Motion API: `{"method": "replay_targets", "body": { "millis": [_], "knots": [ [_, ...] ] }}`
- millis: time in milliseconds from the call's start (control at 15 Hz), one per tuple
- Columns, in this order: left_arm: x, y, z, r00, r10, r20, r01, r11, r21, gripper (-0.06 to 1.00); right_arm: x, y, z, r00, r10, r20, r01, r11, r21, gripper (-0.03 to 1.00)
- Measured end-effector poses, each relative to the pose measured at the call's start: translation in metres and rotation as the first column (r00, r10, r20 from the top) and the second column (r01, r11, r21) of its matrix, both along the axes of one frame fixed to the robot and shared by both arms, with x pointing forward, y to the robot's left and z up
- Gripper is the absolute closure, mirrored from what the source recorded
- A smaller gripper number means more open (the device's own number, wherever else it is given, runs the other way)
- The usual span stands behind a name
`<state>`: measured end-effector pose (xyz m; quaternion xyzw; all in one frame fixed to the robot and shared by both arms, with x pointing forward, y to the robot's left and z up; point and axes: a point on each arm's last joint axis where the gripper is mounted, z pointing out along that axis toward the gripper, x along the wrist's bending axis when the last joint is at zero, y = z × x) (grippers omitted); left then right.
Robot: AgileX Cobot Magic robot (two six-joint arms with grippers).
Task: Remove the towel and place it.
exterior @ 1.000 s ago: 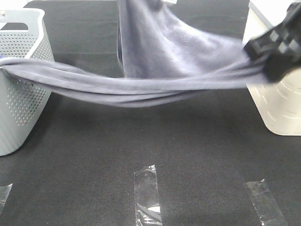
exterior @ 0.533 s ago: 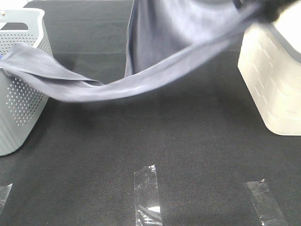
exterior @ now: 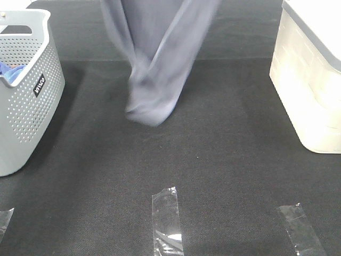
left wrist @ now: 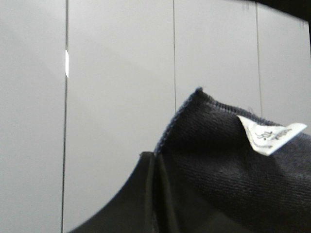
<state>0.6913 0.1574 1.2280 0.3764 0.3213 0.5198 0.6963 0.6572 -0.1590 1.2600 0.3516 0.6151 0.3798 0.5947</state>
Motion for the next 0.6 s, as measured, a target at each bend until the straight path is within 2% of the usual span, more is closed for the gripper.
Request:
{"method": "replay_targets", "body": {
  "millis": [67, 133, 200, 267, 333, 400, 467, 533, 600],
  "knots": [
    [-0.005, 0.004, 0.01, 0.993, 0.031, 0.113, -0.031, 1.0, 0.001, 0.94, -0.003, 0.004, 0.013, 0.994, 0.058, 0.088, -0.058, 0.998, 0.004, 0.97],
    [-0.009, 0.005, 0.014, 0.985, 0.048, 0.163, -0.055, 0.998, 0.033, 0.94, -0.005, 0.007, 0.016, 0.99, 0.079, 0.114, -0.081, 0.997, 0.006, 0.97],
    [-0.008, 0.003, 0.013, 0.984, 0.064, 0.166, -0.082, 0.992, 0.101, 0.94, -0.003, 0.007, 0.013, 0.993, 0.076, 0.095, -0.079, 0.997, 0.021, 0.97],
    [-0.004, 0.0, 0.006, 0.992, 0.074, 0.098, -0.092, 0.976, 0.196, 0.94, 0.002, 0.006, 0.002, 0.999, 0.042, 0.024, -0.043, 0.998, 0.041, 0.97],
    [0.003, -0.004, -0.008, 0.996, 0.079, -0.034, -0.065, 0.953, 0.296, 0.94, 0.009, 0.005, -0.014, 0.997, -0.002, -0.076, 0.006, 0.998, 0.058, 0.97],
    [0.009, -0.008, -0.026, 0.98, 0.09, -0.178, -0.014, 0.92, 0.393, 0.94, 0.016, 0.004, -0.036, 0.977, -0.054, -0.207, 0.069, 0.995, 0.065, 0.97],
    [0.013, -0.01, -0.045, 0.943, 0.112, -0.313, 0.057, 0.874, 0.483, 0.94, 0.023, 0.003, -0.059, 0.939, -0.095, -0.33, 0.118, 0.992, 0.052, 0.97],
    [0.015, -0.012, -0.062, 0.898, 0.132, -0.42, 0.129, 0.834, 0.537, 0.94, 0.025, 0.004, -0.077, 0.894, -0.119, -0.433, 0.141, 0.99, 0.018, 0.97],
    [0.016, -0.012, -0.071, 0.865, 0.147, -0.48, 0.175, 0.808, 0.563, 0.94, 0.026, 0.005, -0.088, 0.86, -0.119, -0.496, 0.133, 0.991, -0.009, 0.97]
  ]
}}
